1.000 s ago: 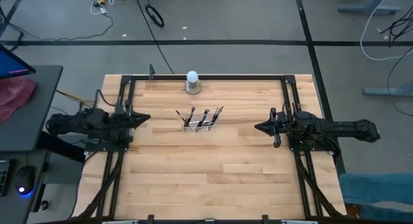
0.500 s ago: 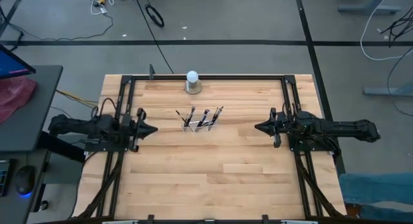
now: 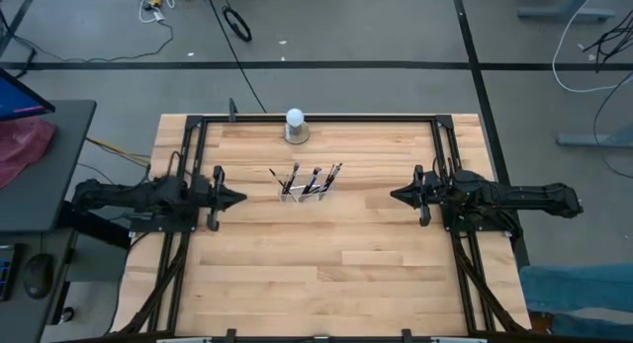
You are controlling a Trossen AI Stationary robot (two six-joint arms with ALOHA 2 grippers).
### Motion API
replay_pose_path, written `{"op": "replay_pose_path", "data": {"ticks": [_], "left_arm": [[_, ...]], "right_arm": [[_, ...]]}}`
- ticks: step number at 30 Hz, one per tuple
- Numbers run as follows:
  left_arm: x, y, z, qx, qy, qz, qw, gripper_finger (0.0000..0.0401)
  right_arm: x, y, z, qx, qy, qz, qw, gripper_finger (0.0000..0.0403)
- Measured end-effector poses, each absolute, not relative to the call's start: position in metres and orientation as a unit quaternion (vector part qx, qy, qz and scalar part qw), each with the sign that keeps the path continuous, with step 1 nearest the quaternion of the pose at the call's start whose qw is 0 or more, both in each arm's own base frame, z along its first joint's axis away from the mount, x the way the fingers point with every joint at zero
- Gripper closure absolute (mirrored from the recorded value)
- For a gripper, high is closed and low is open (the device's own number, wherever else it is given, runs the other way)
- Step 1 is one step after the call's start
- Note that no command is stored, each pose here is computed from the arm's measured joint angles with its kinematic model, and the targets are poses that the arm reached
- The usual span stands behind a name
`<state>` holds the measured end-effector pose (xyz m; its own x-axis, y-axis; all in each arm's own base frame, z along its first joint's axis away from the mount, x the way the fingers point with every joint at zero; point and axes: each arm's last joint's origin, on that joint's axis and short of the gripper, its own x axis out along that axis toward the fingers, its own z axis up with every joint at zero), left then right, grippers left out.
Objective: Put items in baskets/containers
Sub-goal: Return to Home Position
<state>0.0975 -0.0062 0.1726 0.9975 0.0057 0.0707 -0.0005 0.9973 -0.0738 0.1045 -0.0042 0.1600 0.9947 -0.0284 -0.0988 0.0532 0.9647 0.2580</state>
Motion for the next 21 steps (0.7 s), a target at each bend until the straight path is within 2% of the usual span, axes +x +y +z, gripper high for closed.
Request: {"op": "replay_pose_path", "data": {"ticks": [4, 7, 15, 21], "left_arm": [[0.0986, -0.0018, 0.1712, -0.075, -0.029, 0.063, 0.995, 0.0384], [0.0983, -0.0017, 0.1733, -0.094, -0.042, 0.064, 0.993, 0.0374], [0.0978, -0.0006, 0.1717, -0.055, -0.032, 0.067, 0.996, 0.0367], [0.0970, 0.0035, 0.1693, -0.062, -0.018, 0.031, 0.997, 0.0367]], "right_arm": [[0.1045, -0.0042, 0.1600, 0.131, 0.047, -0.021, 0.990, 0.0385], [0.1046, -0.0042, 0.1601, 0.131, 0.047, -0.020, 0.990, 0.0385], [0.1046, -0.0042, 0.1604, 0.131, 0.046, -0.020, 0.990, 0.0385], [0.1046, -0.0042, 0.1605, 0.131, 0.045, -0.020, 0.990, 0.0385]]}}
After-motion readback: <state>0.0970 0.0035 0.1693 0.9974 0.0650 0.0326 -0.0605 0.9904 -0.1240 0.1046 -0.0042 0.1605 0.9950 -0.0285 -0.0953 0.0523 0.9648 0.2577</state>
